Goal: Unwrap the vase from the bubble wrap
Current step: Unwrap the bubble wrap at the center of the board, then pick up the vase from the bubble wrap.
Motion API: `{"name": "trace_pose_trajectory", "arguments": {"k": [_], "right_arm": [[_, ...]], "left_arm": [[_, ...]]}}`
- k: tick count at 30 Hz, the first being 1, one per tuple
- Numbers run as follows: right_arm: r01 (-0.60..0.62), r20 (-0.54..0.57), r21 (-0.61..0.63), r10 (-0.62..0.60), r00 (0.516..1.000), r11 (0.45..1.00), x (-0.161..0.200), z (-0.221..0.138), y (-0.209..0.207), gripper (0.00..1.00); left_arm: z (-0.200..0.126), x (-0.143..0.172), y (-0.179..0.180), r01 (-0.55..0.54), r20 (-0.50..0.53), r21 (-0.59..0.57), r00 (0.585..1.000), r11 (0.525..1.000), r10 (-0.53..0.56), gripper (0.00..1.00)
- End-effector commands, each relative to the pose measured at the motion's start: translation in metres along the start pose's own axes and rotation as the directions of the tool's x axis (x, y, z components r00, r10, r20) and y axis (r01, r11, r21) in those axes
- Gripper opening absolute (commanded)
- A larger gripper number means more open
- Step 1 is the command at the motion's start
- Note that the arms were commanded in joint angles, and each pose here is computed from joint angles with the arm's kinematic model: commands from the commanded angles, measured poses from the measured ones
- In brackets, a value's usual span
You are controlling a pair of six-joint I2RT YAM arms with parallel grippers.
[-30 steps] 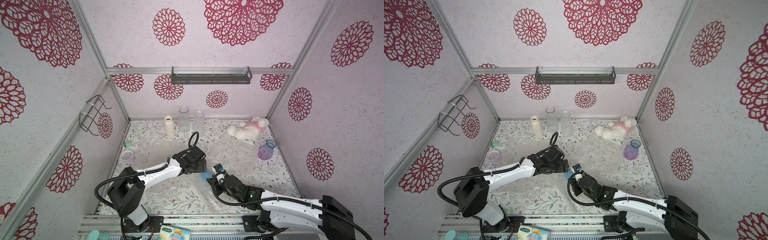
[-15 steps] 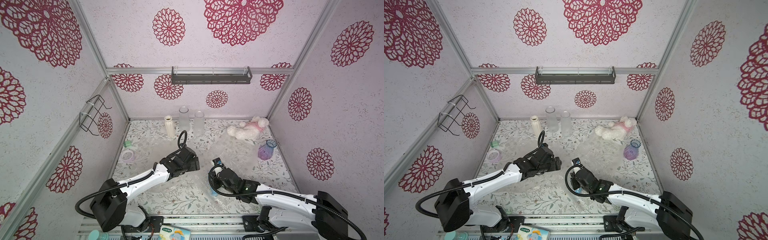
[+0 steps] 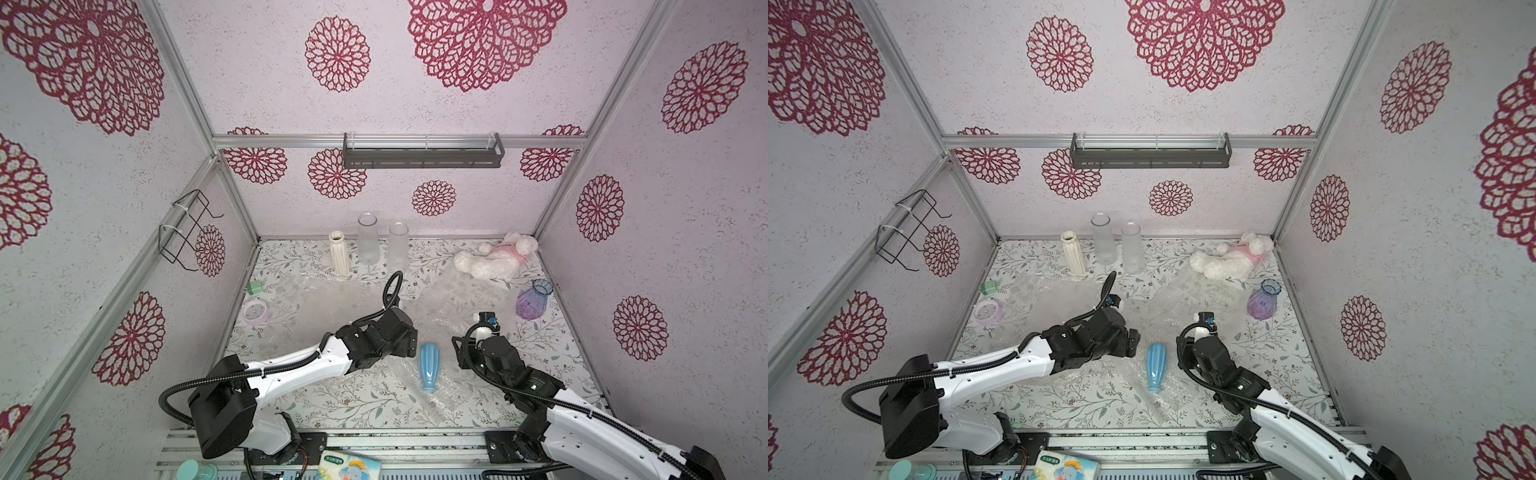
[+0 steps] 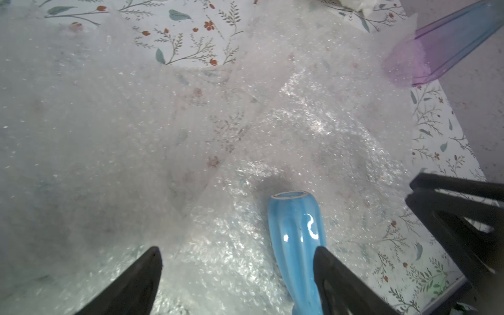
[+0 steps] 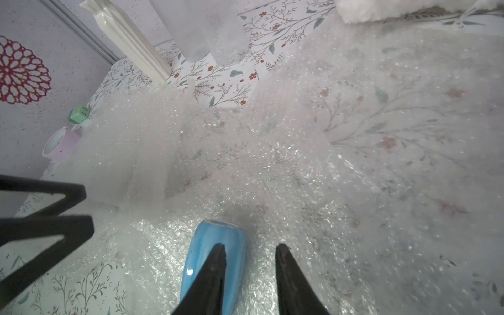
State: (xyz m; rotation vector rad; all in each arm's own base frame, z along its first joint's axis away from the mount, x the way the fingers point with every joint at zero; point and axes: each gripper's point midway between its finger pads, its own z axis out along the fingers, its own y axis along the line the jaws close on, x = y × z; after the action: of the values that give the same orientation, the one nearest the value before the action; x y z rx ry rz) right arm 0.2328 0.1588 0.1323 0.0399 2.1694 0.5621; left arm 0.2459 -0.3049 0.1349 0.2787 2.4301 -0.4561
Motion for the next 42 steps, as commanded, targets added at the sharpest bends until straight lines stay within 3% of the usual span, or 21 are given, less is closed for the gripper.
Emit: {"name": "trace_pose_trajectory", "arguments": {"k": [1, 8, 13, 16, 25, 30, 42], "right_arm": [[-0.026, -0.062, -0.016, 0.025, 0.998, 1.000, 0.008, -0.002, -0.002, 0.39], [0.117, -0.104, -0.088, -0.126, 0.987, 0.989, 0.032, -0.011, 0.023, 0.61], [0.153, -0.141, -0.040, -0.157, 0.977, 0.987, 0.067, -0.018, 0.029, 0.66], [0.184, -0.152, -0.017, -0.184, 0.971, 0.983, 0.086, -0.024, 0.036, 0.67], [0.232, -0.211, 0.011, -0.224, 0.951, 0.973, 0.121, -0.020, 0.058, 0.67], [0.170, -0.204, -0.037, -0.174, 0.963, 0.985, 0.127, -0.013, 0.076, 0.67], [0.128, -0.209, 0.089, -0.107, 0.972, 0.988, 0.143, 0.008, 0.067, 0.57]], "left_arm": [[0.002, 0.011, -0.009, -0.035, 0.012, -0.028, 0.999, 0.999, 0.036, 0.89], [0.002, 0.010, 0.001, 0.137, -0.023, 0.046, 0.991, 0.990, -0.136, 0.90], [0.000, -0.004, 0.017, 0.233, -0.012, 0.062, 0.972, 0.971, -0.233, 0.91], [0.004, -0.011, 0.029, 0.285, -0.011, 0.050, 0.958, 0.957, -0.285, 0.92], [0.011, -0.016, 0.039, 0.297, -0.005, 0.020, 0.955, 0.955, -0.297, 0.93], [0.007, -0.018, 0.042, 0.291, 0.007, 0.027, 0.957, 0.956, -0.291, 0.93], [-0.001, -0.016, 0.046, 0.273, 0.014, 0.046, 0.962, 0.961, -0.274, 0.93]]}}
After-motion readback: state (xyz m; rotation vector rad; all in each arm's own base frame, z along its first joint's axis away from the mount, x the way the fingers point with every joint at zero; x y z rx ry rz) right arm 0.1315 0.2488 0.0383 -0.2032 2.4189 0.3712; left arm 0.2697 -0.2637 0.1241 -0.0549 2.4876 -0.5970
